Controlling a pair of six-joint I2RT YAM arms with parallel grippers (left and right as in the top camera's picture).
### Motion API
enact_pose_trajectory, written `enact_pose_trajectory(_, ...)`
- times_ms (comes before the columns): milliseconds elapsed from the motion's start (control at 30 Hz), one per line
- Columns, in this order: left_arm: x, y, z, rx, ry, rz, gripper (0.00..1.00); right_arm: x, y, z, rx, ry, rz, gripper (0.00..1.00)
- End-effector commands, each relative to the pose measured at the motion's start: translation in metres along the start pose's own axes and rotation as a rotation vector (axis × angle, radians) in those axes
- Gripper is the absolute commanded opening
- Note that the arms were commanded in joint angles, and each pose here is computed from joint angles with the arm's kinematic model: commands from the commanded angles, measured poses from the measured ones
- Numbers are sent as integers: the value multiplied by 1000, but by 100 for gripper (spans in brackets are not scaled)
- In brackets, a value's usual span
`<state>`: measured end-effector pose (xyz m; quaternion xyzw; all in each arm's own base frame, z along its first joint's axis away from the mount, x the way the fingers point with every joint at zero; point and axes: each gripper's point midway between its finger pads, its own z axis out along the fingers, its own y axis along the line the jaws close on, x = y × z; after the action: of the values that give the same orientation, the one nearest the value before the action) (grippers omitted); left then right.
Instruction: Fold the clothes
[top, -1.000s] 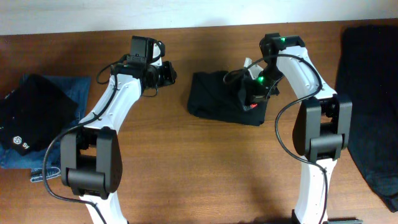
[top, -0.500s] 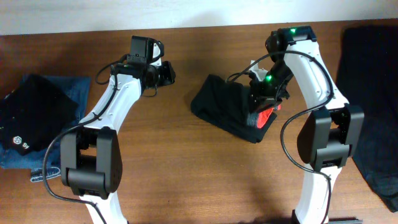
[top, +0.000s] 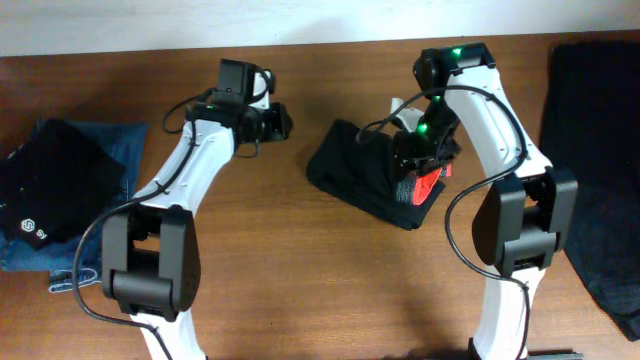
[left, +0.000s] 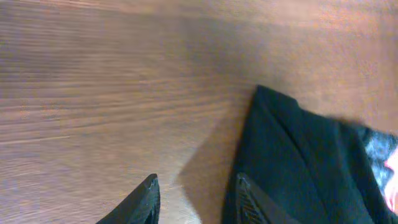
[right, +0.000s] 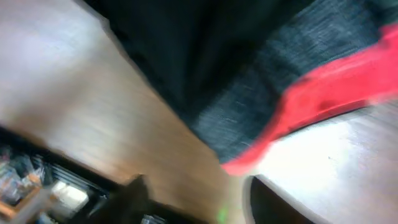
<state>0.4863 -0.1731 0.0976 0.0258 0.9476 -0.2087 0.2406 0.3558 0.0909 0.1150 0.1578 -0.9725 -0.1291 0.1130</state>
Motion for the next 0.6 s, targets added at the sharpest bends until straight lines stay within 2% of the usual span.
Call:
enact_pose_trajectory(0,7,-16,6,40,26,60,41,6,-20,-6,98,6,-28,70)
enact_pose_trajectory(100,11,-14,10,37,41,57,41,8,-17,2,92,35,-62,80)
enact_pose_trajectory(467,13,-13,12,34,48,55,41,5,-30,54,94,58,-127,78)
enact_pose_trajectory(500,13,-13,12,34,48,55,41,4,-31,58,94,58,-138,76)
enact_pose_trajectory(567,13,-13,13,33,49,55,41,1,-31,65,99,45,-149,64)
